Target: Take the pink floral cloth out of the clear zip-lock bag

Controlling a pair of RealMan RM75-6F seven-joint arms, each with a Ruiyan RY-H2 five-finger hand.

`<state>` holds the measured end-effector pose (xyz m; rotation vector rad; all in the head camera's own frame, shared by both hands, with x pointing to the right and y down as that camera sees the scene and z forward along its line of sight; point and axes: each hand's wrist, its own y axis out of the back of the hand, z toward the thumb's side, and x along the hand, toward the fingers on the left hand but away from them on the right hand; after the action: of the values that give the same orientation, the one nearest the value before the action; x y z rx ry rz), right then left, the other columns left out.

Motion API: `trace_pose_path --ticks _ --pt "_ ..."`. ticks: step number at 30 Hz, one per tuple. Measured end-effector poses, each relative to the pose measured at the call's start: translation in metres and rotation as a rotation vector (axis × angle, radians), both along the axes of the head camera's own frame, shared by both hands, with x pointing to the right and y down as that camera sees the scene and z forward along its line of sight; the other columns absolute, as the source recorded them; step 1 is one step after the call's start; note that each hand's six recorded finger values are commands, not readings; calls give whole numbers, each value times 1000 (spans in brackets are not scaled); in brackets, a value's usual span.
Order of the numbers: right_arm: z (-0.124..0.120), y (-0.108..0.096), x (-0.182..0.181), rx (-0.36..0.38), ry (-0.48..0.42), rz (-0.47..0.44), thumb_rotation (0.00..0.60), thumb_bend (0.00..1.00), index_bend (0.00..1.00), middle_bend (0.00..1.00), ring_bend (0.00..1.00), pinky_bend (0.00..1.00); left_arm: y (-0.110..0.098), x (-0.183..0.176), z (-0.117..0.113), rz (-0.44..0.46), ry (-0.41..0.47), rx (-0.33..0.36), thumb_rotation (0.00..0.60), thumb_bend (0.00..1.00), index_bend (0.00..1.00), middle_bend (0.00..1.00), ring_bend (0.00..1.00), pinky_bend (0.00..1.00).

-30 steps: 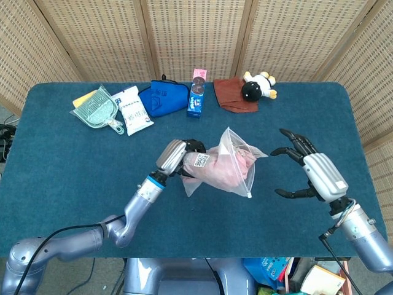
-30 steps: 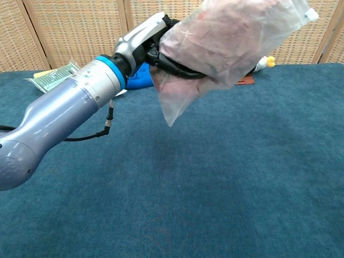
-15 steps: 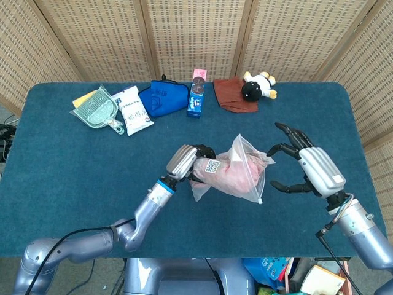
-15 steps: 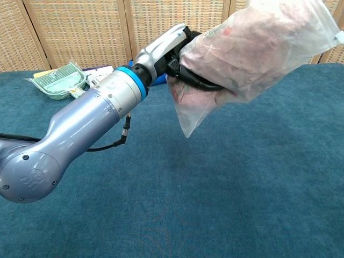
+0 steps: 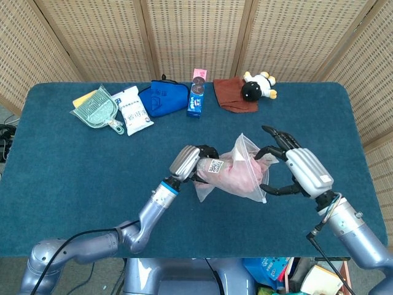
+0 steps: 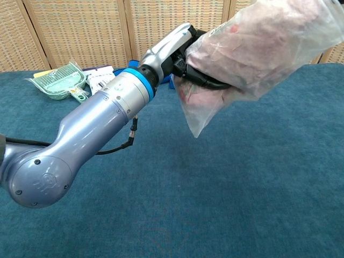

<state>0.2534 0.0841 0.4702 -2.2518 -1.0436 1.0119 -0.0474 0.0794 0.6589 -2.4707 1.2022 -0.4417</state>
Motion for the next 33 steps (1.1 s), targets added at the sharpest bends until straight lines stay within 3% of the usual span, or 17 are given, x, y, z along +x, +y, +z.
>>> trace_pose_path --ticks 27,33 --pt "21 3 -46 -55 -19 -25 600 266 329 0 0 0 7 11 -6 -22 67 -39 600 181 667 597 491 530" --pt "25 5 -49 -44 -5 -37 600 194 282 0 0 0 7 11 -9 -30 82 -52 600 180 666 597 491 530"
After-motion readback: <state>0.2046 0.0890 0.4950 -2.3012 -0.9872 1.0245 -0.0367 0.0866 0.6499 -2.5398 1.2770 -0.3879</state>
